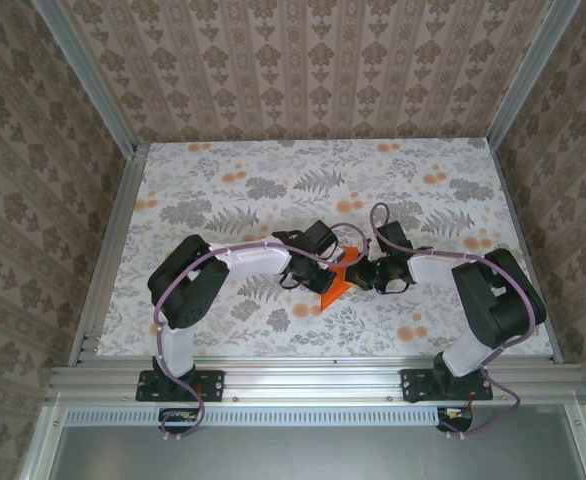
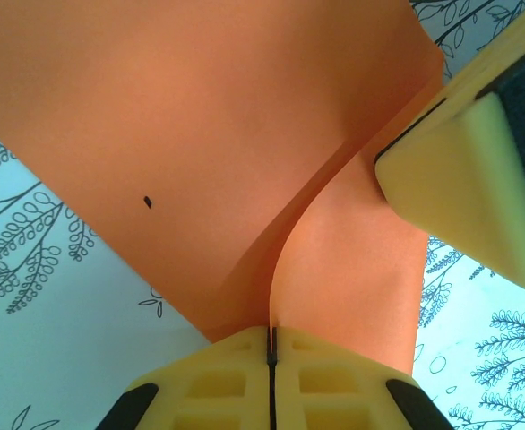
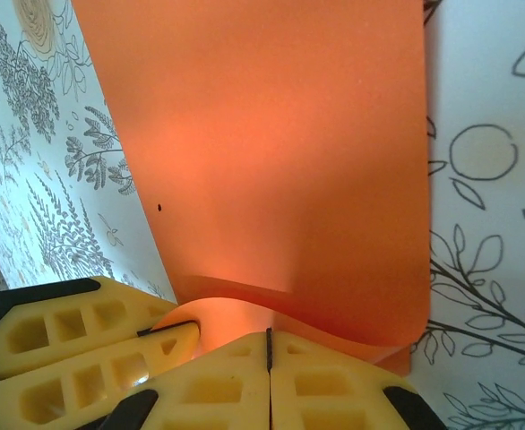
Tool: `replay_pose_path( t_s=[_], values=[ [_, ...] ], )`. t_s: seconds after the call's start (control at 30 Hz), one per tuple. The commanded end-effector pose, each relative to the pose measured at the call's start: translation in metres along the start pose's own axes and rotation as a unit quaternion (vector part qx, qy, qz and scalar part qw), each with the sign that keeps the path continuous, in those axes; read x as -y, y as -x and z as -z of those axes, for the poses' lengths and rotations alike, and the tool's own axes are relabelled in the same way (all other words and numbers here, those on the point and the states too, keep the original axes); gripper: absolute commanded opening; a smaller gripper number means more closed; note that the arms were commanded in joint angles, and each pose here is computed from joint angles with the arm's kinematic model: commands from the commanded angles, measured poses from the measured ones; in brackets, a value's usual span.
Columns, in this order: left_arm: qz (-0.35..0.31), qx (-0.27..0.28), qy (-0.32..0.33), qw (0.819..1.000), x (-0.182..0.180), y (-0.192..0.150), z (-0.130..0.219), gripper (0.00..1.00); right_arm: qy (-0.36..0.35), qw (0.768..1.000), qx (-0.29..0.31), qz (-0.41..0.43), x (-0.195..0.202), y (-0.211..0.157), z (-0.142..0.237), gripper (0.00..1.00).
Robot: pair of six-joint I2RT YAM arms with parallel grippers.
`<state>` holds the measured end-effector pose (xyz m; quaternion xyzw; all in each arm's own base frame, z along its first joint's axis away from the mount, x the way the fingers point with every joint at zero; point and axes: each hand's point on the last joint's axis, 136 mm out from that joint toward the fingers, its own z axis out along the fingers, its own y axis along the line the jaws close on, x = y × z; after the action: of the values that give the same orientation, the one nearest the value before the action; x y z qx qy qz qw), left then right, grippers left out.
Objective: Fold a paper plane with a square sheet of paper (pick it up from the middle)
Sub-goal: Third fold the triangle at the center of the table.
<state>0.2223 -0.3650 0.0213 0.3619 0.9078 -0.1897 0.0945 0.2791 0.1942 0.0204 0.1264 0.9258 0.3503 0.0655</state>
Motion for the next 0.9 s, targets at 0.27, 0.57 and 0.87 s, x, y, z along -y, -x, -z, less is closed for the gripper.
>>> replay_pose_path(
  t_s=[0.27,0.57,0.87],
  values=[
    [-0.004,-0.034,-0.001,0.999,0.000,-0.016,-0.009,0.07,-0.082,0.996,-0.017,-0.007,0.037,-0.015,-0.002,0.08],
    [-0.005,-0.038,0.000,0.999,0.000,-0.019,-0.010,0.07,-0.066,0.998,0.005,0.012,0.014,-0.009,0.019,0.08],
    [-0.008,-0.040,-0.002,0.999,0.001,-0.018,-0.010,0.07,-0.021,0.999,0.028,0.009,-0.008,0.008,0.014,0.08]
  ],
)
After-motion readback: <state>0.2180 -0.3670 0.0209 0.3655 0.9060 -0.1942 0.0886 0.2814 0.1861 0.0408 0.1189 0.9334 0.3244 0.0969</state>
